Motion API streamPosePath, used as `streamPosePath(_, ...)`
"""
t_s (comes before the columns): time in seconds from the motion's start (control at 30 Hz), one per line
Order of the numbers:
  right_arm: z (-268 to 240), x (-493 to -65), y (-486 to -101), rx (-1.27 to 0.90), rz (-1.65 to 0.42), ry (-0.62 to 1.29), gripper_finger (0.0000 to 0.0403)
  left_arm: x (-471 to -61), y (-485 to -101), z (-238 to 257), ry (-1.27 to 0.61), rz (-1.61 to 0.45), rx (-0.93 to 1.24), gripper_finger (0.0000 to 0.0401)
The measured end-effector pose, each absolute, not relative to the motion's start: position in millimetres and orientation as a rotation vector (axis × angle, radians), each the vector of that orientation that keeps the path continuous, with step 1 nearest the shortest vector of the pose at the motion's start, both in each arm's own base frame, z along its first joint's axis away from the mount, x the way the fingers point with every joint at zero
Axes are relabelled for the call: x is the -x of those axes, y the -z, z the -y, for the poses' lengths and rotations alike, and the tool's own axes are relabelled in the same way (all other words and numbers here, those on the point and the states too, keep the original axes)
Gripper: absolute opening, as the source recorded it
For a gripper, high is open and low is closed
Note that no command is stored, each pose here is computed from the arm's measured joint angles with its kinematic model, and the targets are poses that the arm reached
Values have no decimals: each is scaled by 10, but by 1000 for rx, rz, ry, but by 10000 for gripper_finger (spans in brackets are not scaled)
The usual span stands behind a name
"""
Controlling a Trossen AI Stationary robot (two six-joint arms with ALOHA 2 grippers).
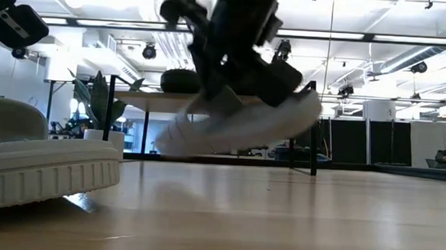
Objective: Pick and place slides into the shelf
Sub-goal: Prepare the gray slippers
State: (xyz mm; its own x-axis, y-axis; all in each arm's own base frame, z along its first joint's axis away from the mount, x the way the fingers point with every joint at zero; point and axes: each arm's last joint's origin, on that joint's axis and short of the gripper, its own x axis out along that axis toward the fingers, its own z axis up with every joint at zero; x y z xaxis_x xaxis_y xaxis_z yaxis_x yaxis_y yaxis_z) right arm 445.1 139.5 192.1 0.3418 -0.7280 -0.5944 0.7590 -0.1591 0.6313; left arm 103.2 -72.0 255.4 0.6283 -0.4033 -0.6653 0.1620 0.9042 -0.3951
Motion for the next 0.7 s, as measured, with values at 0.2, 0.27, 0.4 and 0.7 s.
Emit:
streamPosePath(0.2, -1392, -4391, -1730, -1116, -151, 1340, 13, -1032, -2555, 721, 330, -832, 313, 0)
streamPosePath(0.27, -1383, -4377, -1707, -1088, -179, 1345, 14, -1032, -2555, 721, 331, -832, 313, 0)
streamPosePath(0.4, -1380, -4364, -1691, -1029, -235, 1339, 39, -1033, -2555, 721, 331, -832, 312, 0)
streamPosePath(0.7, -1416, -4378, -1704, -980, -538, 1280, 140, -1053, -2553, 736, 329, -830, 319, 0)
